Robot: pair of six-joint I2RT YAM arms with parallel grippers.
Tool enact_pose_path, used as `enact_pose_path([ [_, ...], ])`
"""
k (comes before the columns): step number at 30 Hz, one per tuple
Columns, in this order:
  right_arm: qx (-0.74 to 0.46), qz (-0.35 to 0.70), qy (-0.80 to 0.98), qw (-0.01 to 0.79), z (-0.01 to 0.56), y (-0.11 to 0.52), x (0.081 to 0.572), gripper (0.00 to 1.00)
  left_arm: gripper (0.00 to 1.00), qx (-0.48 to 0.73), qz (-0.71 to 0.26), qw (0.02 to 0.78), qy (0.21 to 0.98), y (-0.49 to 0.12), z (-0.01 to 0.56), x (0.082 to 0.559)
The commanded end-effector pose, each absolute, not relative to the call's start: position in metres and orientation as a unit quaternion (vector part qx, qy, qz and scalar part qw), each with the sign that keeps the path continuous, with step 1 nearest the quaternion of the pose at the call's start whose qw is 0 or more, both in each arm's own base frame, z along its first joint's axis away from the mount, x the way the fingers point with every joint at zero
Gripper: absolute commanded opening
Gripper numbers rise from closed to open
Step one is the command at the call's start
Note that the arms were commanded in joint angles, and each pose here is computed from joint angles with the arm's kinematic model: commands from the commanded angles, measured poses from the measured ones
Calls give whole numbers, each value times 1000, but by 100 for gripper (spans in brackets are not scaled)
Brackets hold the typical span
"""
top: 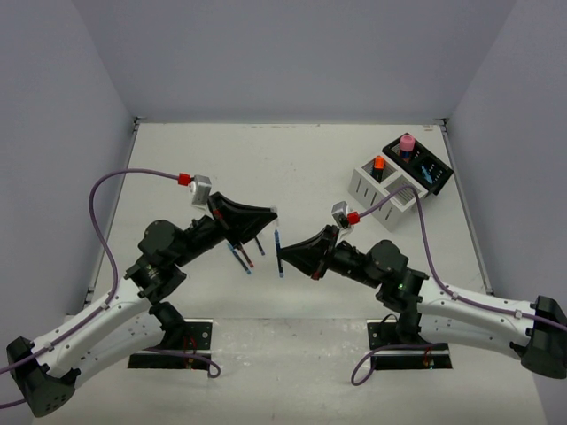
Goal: Sort the stationery into containers
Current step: Close the pen cap on the pen.
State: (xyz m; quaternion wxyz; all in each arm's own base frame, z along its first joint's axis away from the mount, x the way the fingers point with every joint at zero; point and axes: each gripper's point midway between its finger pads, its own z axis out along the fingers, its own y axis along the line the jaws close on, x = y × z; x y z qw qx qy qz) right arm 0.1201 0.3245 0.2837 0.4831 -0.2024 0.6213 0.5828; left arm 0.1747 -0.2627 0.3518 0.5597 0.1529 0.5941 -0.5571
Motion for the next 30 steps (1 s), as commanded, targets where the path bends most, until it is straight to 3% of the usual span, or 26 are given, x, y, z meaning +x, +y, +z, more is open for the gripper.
enact_pose_path([
  [1, -191, 583, 602, 511, 310, 321, 125, 0, 0, 154, -570, 575, 567, -258, 377, 168],
  [30, -187, 575, 599, 525, 327, 325, 132, 0, 0, 150, -582, 555, 575, -263, 362, 167],
])
